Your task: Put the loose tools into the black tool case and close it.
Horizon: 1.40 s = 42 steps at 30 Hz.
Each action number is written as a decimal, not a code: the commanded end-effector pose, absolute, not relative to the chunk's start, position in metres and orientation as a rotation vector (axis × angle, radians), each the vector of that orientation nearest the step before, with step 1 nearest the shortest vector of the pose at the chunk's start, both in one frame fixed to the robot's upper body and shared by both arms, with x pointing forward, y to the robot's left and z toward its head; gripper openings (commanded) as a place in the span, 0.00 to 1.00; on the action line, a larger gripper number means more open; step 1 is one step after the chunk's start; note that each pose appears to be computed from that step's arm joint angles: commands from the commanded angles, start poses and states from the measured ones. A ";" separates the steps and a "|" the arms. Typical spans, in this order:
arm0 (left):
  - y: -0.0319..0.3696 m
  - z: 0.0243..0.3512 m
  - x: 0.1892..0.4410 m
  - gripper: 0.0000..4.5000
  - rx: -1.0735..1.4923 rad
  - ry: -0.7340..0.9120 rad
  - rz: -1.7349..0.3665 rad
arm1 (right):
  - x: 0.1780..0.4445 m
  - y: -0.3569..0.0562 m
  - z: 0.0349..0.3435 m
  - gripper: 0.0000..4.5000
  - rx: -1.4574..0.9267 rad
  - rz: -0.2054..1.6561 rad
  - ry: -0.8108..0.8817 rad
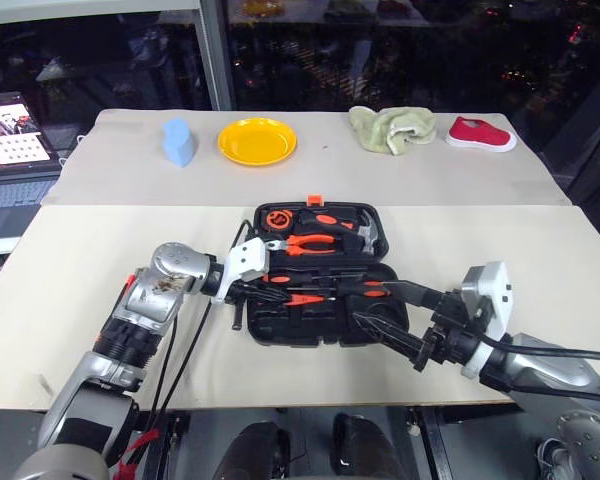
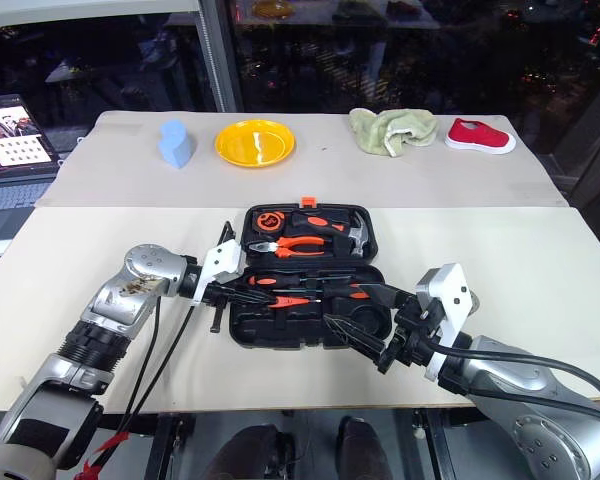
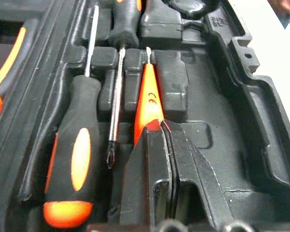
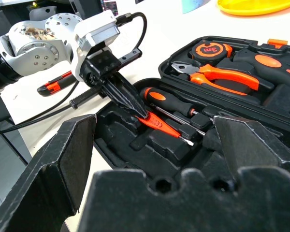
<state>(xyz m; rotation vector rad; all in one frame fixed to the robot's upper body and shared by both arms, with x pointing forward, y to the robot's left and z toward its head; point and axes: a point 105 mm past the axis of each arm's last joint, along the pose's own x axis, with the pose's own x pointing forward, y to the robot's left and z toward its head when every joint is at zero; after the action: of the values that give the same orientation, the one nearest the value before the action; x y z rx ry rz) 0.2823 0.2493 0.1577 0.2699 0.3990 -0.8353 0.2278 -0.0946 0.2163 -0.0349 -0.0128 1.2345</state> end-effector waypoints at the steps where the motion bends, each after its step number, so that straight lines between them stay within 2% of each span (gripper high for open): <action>1: 0.305 0.174 0.265 0.99 0.308 0.409 -0.594 | 0.217 -0.086 0.218 1.00 -0.072 1.377 -0.006; 4: 0.337 0.168 0.249 0.99 0.335 0.482 -0.468 | 0.217 -0.084 0.216 1.00 -0.084 1.429 0.000; 7: 0.351 0.163 0.244 0.99 0.352 0.540 -0.398 | 0.219 -0.081 0.215 1.00 -0.083 1.455 -0.004; 10: 0.354 0.160 0.253 0.99 0.328 0.571 -0.346 | 0.220 -0.079 0.214 1.00 -0.084 1.464 -0.007; 18: 0.332 0.140 0.269 0.99 0.224 0.727 -0.406 | 0.228 -0.079 0.214 1.00 -0.085 1.371 -0.034; 25: 0.355 0.103 0.287 0.99 0.281 0.918 -0.231 | 0.221 -0.077 0.212 1.00 -0.078 1.330 -0.034; 27: 0.347 0.102 0.292 0.99 0.271 0.913 -0.278 | 0.221 -0.078 0.212 1.00 -0.078 1.311 -0.036; 30: 0.332 0.104 0.290 0.83 0.246 0.933 -0.349 | 0.222 -0.079 0.213 1.00 -0.079 1.298 -0.039; 34: 0.335 0.104 0.292 0.50 0.275 0.939 -0.336 | 0.223 -0.081 0.215 1.00 -0.081 1.283 -0.040; 36: 0.335 0.108 0.295 0.36 0.294 0.919 -0.345 | 0.224 -0.083 0.215 1.00 -0.083 1.275 -0.038; 39: 0.319 0.129 0.312 0.34 0.382 0.802 -0.450 | 0.225 -0.088 0.213 1.00 -0.089 1.253 -0.026; 42: 0.278 0.167 0.333 0.34 0.473 0.604 -0.663 | 0.224 -0.092 0.210 1.00 -0.088 1.228 -0.008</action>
<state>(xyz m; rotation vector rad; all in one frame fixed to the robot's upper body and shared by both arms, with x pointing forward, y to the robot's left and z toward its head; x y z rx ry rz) 0.3193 0.3070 0.1311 0.3857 0.7651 -0.5178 0.2292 -0.0905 0.2007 -0.0722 0.0271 1.2297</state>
